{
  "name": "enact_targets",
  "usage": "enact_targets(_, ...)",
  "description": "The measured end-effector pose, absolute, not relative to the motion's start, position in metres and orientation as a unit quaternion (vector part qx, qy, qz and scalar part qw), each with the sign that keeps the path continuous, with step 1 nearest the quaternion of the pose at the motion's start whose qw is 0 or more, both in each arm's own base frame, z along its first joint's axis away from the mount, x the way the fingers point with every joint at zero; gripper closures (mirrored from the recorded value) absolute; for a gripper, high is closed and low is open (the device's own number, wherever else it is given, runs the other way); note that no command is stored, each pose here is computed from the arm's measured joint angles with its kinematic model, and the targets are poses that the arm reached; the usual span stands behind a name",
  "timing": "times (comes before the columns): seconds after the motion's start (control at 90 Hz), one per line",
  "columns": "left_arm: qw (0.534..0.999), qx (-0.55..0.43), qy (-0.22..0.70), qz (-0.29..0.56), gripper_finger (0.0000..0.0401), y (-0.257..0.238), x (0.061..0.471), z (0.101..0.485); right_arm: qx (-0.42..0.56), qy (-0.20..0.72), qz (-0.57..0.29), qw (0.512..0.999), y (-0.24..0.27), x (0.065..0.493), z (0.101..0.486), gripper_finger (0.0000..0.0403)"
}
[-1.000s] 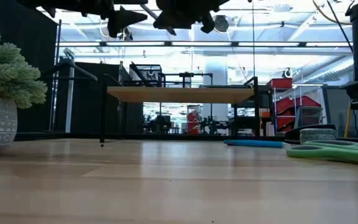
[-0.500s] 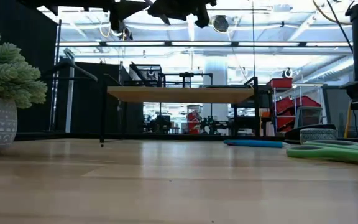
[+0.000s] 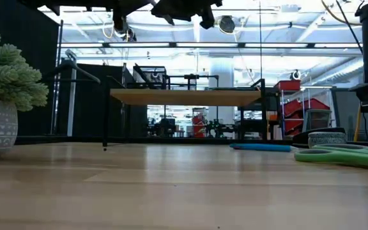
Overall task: Pick and place office supplies into organizer
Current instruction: Put the purple pen into the desk organizer on the shelf
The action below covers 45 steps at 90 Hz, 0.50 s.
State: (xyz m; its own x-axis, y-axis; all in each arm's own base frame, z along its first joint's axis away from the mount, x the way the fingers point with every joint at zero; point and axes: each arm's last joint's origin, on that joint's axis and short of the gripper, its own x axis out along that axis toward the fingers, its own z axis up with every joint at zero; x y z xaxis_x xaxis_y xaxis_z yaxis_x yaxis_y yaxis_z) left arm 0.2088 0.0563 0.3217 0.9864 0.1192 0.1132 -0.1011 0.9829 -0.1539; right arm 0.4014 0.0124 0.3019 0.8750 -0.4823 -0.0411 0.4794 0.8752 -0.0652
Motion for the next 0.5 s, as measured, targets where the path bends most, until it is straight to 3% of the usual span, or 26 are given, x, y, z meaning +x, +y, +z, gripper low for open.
enact_targets(0.089, 0.994, -0.075, -0.061, 0.049, 0.0371, 0.0556, 0.2088, 0.3219, -0.028, 0.032, -0.248, 0.968, 0.0121, 0.4014, 0.3010, 0.0364)
enact_targets(0.278, 0.994, -0.074, -0.060, 0.046, 0.0372, 0.0556, 0.2088, 0.3217, -0.013, 0.030, -0.251, 0.967, 0.0120, 0.4013, 0.3005, 0.0341)
enact_targets(0.5, 0.994, -0.071, -0.060, 0.055, 0.0370, 0.0564, 0.2087, 0.3215, -0.035, 0.038, -0.245, 0.968, 0.0136, 0.3971, 0.3060, 0.0257)
